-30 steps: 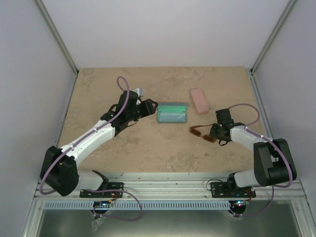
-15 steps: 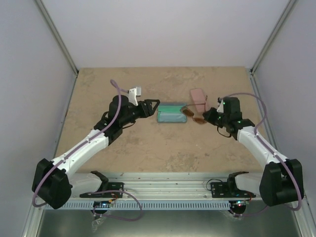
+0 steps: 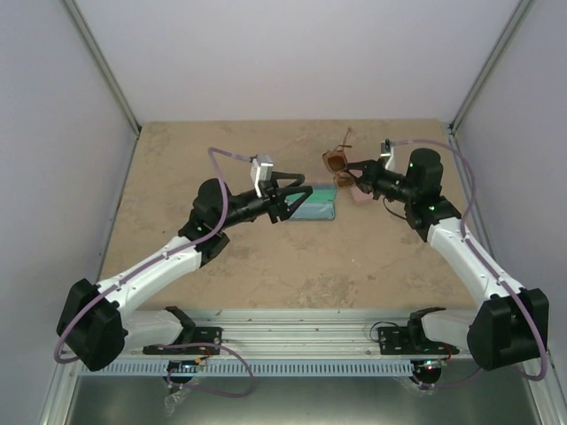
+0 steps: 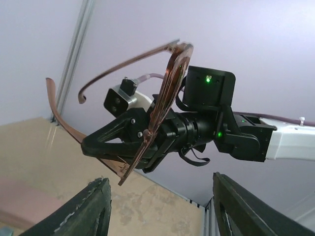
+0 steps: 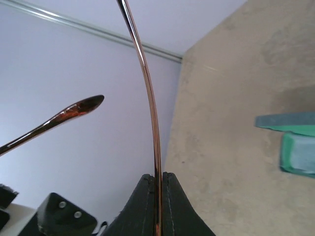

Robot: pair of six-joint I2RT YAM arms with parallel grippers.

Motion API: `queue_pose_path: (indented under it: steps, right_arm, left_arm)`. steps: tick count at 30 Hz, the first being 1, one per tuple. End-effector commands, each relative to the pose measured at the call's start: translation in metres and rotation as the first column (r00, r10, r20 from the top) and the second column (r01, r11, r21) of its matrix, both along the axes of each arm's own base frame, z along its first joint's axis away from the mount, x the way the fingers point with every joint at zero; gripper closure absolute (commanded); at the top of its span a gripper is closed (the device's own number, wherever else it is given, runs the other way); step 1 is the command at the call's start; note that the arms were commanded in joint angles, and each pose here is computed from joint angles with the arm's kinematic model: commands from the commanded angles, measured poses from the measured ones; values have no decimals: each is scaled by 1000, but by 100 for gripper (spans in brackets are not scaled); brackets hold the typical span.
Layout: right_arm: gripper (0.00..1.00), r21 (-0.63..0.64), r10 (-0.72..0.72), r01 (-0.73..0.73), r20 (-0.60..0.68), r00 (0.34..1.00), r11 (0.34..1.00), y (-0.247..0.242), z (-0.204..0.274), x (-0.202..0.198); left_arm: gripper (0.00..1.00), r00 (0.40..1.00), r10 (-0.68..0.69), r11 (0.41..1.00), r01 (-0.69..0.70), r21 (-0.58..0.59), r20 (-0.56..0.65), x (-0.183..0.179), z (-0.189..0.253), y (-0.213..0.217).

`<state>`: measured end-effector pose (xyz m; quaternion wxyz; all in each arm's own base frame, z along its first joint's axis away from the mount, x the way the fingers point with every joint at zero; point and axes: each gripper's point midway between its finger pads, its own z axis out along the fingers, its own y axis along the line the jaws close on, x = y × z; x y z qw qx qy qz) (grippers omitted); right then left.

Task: Organize the sunglasses
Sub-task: Pick up the sunglasses from the center of the board.

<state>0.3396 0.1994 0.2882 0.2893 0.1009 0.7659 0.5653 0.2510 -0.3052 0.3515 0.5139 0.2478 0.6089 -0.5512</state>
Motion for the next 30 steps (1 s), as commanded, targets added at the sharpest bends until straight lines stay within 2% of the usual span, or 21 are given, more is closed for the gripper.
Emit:
queue_pose_path:
  steps: [1,11,14,20,24,27,30]
  right_arm:
    - [99,82,74,-77,46,996,994,16,32,-9]
    - [99,94,143,-149,65,987,984,35,39,-19]
    - [99,90,153,-159,67,986,983,39,39,-21]
    - [99,93,165,-171,70,984,981,43,41,-21]
    - [99,95,178,-185,70,981,978,45,42,-22]
    - [100,93,181,-188,76,980,978,46,43,-24]
    - [100,91,185,-192,72,980,977,46,42,-25]
  left_arm:
    - [42,985,-33,999,40,-35,168,-7,27,-10]
    - [49,966,-105,993,116,-35,234,-8,41,-32]
    - [56,958,-148,987,160,-31,247,-13,43,-37]
    - [64,942,-219,974,226,1,254,-21,39,-48]
    - [71,947,-207,978,208,22,245,-15,35,-53]
    - [81,948,-196,980,196,25,249,-12,35,-53]
    - [84,951,-177,984,177,23,254,-9,35,-53]
